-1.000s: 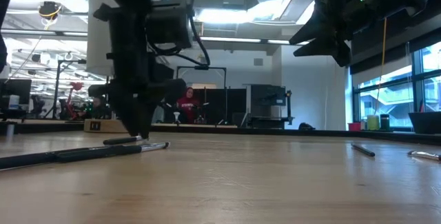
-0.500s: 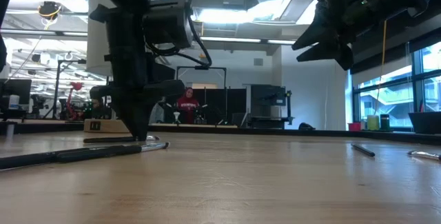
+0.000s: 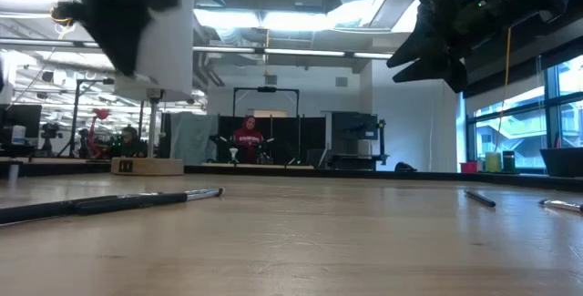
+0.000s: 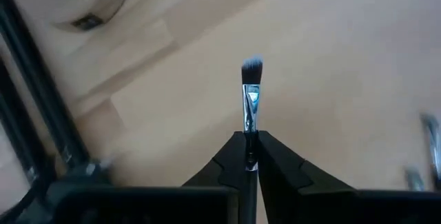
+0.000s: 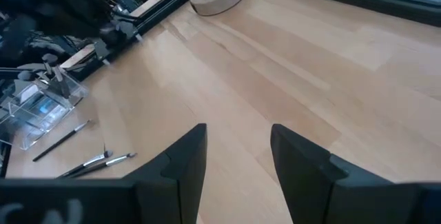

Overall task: Pick & Place Makeup Supplies
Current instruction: Put the makeup brush into the transparent organizer

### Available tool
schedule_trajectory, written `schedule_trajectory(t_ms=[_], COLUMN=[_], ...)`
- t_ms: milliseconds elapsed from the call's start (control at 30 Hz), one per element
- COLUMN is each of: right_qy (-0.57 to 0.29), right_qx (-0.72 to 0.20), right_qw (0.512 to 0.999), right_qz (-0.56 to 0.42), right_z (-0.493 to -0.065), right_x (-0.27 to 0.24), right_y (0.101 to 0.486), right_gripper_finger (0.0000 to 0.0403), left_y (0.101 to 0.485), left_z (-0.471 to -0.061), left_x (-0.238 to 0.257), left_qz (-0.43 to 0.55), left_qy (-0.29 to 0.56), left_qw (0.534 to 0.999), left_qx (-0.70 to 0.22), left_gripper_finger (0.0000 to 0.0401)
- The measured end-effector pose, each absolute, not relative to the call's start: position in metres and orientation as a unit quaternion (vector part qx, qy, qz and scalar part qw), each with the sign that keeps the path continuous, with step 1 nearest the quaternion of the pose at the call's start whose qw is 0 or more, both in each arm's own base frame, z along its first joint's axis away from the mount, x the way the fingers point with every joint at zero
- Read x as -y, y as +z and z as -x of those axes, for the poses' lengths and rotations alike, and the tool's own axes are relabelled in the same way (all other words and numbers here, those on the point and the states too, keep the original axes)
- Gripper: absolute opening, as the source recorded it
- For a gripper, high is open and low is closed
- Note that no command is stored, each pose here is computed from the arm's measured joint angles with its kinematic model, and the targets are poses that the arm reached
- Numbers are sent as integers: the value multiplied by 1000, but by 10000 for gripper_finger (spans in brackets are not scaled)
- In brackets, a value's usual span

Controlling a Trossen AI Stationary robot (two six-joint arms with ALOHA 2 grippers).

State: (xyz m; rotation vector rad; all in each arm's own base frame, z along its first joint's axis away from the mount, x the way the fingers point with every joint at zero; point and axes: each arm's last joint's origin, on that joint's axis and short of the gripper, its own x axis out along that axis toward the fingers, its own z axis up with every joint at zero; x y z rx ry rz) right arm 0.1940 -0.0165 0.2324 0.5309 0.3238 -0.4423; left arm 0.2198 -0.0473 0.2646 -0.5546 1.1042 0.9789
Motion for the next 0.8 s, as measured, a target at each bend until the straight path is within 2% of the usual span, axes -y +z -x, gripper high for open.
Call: schedule_trajectory(t_ms=[200,267,433,667,800], right_qy=[-216,-213,-209,-208,-208], right_qx=[-157,-158,-159,-160,-160], right_qw=[927,927,927,929,929], right_qz=[-262,-265,-268,-261,-261], right_z=[-194,-194,-194,-194,-194], right_x=[16,16,16,16,16], right_y=[232,232,232,232,232], right_gripper_finger=[162,162,162,162,162], left_y=[297,301,304,304,297], left_z=[-182,-169,-142,-119,-112], left_x=[82,91,115,146,163], left_qz=[223,224,194,152,126], left_qy=[368,368,364,311,288], left_qw=[746,752,788,871,891], left_qx=[-509,-498,-457,-349,-328], left_gripper_finger=[23,23,24,26,26])
